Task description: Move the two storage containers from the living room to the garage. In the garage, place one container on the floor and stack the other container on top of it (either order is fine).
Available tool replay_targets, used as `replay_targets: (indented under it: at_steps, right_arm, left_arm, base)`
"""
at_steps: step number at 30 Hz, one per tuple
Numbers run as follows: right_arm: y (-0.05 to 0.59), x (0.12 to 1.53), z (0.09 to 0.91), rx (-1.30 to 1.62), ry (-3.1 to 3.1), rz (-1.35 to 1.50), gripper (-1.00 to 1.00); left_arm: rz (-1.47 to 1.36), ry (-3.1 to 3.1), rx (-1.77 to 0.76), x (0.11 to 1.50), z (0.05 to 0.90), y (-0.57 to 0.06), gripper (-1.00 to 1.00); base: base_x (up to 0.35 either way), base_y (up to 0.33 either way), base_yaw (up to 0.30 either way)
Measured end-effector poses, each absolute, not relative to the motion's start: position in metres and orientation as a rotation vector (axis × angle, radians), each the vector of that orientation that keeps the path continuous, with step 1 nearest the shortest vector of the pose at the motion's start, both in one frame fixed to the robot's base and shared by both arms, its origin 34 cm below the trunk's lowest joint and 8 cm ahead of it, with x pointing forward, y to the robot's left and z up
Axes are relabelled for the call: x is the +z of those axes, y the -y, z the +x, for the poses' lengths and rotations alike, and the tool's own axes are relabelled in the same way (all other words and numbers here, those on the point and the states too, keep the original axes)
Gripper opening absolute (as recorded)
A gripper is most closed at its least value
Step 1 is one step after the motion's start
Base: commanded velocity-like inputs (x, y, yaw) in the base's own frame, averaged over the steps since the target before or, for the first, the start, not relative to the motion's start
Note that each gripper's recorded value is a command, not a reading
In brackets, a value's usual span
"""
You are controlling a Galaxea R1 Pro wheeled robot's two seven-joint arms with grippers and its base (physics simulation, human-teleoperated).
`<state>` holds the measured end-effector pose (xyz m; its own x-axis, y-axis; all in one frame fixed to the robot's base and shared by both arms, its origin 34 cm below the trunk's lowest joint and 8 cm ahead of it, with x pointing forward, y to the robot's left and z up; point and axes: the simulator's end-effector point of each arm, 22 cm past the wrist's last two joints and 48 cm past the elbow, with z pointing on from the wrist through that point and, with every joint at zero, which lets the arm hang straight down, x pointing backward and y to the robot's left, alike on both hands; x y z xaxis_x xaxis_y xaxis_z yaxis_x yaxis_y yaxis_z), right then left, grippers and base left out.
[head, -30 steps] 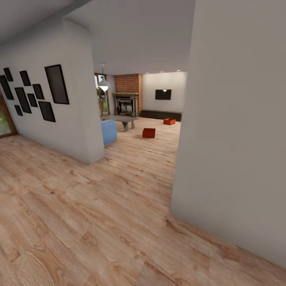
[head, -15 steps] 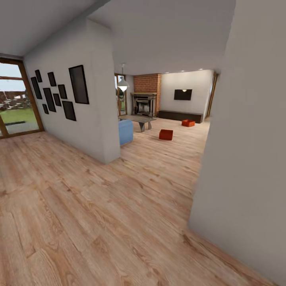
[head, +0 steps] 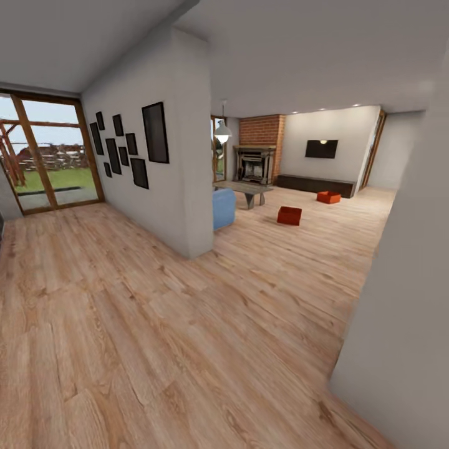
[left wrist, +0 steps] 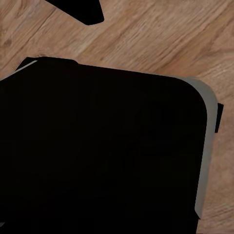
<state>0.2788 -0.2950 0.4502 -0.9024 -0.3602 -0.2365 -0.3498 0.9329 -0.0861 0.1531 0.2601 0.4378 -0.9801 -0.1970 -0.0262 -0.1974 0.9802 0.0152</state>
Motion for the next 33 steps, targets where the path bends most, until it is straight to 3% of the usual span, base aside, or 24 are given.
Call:
replay_targets:
  at_steps: [33]
  right_arm:
    - [0.2975,0.4503,0.2787,-0.065,-2.842,-0.53,1.0]
  left_arm:
    - [-0.309,-3.102,0.028,0.4378,0.1531,-0.2601,1.0]
  base:
    - [0.322,0.0,0.013]
